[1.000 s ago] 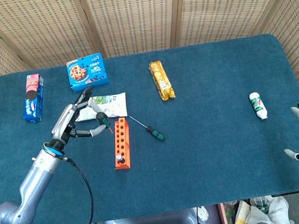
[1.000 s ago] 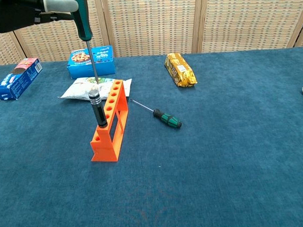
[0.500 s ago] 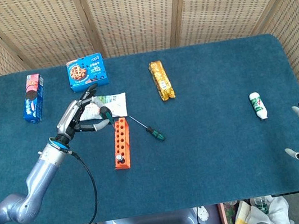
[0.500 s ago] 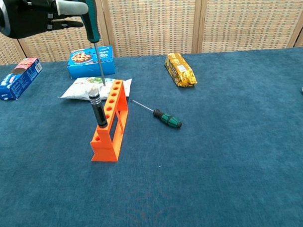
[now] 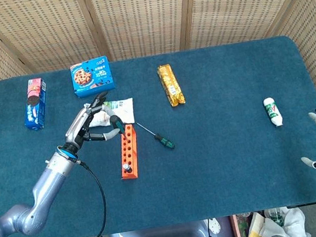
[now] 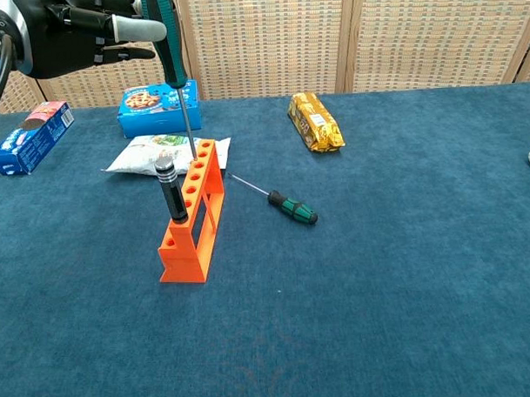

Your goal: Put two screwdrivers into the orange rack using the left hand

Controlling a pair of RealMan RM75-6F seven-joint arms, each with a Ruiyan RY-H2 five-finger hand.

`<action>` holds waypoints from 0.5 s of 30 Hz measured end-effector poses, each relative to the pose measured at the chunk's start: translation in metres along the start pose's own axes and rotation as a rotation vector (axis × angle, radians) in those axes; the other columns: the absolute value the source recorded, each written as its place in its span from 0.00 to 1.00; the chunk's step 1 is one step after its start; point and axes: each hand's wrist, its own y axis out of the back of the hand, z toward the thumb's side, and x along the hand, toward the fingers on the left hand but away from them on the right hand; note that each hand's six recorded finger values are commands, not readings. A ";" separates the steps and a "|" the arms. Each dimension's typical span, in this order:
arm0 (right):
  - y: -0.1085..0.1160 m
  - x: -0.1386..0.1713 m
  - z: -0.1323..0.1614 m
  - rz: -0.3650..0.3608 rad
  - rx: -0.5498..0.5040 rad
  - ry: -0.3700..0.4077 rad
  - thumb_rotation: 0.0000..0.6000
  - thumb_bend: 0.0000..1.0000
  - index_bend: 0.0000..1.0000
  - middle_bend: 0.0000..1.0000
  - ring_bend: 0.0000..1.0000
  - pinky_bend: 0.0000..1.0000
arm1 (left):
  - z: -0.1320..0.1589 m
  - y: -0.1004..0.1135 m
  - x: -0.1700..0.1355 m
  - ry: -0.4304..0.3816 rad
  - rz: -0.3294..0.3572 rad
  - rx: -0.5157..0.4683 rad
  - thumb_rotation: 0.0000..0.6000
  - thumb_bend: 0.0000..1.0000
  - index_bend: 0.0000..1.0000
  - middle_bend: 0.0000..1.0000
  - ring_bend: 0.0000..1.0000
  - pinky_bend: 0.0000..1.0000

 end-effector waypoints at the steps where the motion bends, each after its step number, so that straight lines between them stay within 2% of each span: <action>1: 0.000 0.000 0.000 -0.001 -0.001 0.000 1.00 0.00 0.00 0.00 0.00 0.00 | 0.000 0.000 0.000 0.001 0.000 0.003 1.00 0.43 0.65 0.00 0.00 0.00; 15: 0.001 0.000 0.000 -0.001 -0.003 0.000 1.00 0.00 0.00 0.00 0.00 0.00 | -0.007 -0.002 0.004 0.017 0.004 0.005 1.00 0.43 0.65 0.00 0.00 0.00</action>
